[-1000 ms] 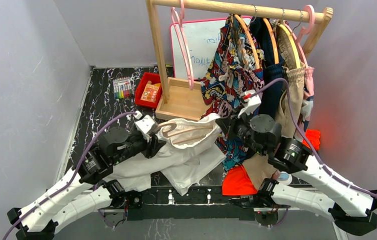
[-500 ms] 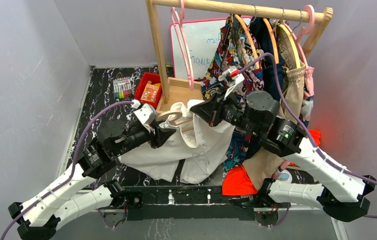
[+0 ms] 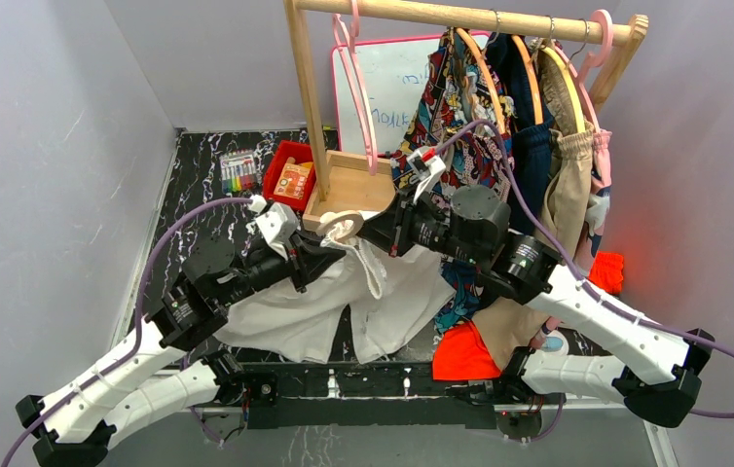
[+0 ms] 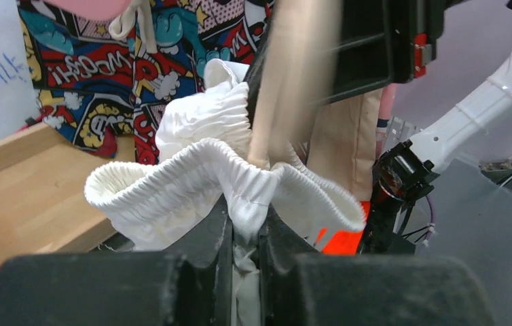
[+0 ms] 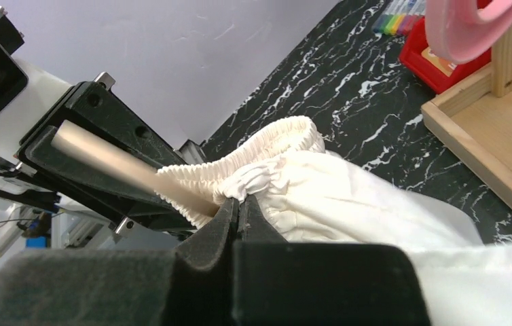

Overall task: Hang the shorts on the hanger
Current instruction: Hang the shorts on the hanger.

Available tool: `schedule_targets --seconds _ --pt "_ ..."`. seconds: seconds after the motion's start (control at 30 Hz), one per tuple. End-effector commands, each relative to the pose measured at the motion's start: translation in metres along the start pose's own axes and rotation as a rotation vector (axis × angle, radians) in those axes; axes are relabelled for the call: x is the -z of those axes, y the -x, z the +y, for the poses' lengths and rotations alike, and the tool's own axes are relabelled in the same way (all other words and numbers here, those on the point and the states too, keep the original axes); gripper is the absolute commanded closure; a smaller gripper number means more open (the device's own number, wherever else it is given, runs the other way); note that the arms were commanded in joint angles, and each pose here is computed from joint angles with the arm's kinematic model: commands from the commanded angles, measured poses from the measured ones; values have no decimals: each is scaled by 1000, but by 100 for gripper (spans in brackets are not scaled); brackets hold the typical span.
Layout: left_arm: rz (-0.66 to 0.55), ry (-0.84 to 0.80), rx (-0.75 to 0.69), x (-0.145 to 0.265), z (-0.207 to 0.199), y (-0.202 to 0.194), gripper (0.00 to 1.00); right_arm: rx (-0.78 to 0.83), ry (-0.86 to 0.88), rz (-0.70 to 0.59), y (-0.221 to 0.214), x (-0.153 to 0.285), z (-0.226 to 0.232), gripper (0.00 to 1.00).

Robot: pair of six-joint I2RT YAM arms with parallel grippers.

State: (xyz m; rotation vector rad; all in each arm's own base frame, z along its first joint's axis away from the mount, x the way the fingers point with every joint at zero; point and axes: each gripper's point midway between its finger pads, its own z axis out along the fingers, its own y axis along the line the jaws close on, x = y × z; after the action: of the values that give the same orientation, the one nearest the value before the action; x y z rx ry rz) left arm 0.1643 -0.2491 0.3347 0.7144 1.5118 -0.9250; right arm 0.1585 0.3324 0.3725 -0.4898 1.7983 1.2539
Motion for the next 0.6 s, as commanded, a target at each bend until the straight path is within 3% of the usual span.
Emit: schedule_targets --seconds 0.0,0.17,0.37,0.57 --pt "-133 -47 -1 2 -11 32 100 -18 195 -104 37 9 50 100" --pt "-136 -49 4 6 -11 25 100 -78 164 -28 2 -4 30 100" --pt "-148 -51 -16 12 -11 23 100 -40 109 -13 -8 3 15 100" --pt "-150 -63 -28 21 -14 22 100 54 50 1 -15 24 2 54"
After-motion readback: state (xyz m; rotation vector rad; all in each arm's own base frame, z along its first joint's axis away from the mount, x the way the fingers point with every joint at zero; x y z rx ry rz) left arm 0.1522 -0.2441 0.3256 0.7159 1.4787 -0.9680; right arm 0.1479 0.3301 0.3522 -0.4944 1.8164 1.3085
